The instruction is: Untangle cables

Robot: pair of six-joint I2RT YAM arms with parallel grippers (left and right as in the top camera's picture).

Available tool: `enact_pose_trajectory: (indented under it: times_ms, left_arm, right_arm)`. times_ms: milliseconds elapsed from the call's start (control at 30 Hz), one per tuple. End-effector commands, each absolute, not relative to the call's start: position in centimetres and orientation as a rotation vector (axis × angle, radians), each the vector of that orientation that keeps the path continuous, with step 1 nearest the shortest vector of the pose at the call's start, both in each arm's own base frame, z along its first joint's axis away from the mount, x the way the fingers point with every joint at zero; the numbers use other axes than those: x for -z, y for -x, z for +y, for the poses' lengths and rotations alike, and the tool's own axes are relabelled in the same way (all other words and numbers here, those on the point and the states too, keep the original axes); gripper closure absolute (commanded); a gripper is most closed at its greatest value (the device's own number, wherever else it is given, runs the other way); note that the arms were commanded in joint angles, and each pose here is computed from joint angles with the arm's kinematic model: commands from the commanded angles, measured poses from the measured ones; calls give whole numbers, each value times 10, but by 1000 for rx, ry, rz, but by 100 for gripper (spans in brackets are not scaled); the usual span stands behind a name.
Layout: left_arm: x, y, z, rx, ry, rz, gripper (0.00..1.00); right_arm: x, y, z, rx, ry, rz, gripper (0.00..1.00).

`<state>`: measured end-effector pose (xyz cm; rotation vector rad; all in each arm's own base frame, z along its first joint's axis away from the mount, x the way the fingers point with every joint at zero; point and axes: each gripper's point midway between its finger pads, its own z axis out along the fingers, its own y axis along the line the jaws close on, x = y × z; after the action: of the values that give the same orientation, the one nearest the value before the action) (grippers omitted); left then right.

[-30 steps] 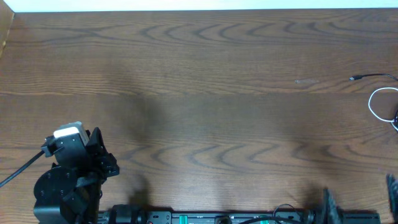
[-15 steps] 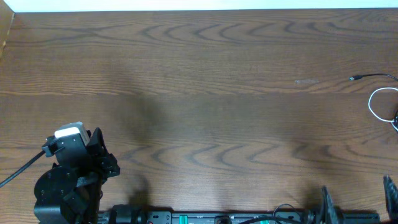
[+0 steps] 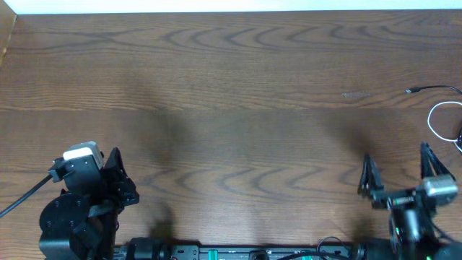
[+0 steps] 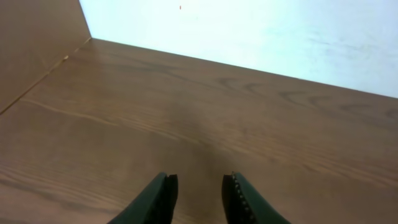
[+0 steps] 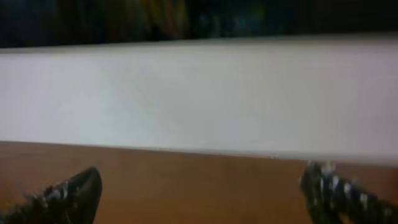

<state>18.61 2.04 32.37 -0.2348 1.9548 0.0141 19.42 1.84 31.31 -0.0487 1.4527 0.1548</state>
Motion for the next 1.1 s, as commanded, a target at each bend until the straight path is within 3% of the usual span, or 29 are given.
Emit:
enact_pose_trajectory:
  times_ms: [0, 133, 300, 1067]
  left_arm:
    - [-329, -185, 18, -6, 215, 1941, 66]
    - [-329, -185, 18, -6, 214, 1941, 61]
    - [-329, -185, 19, -10, 217, 1941, 60]
    - [-329, -185, 19, -11, 213, 1942, 59]
  right_arm:
    - [-284, -213, -4, -166, -139, 1465, 1]
    - [-267, -226, -9, -161, -150, 1424, 1]
    - [-224, -235, -45, -165, -464, 1431, 1]
    - [-149, -241, -48, -213, -613, 1594, 1]
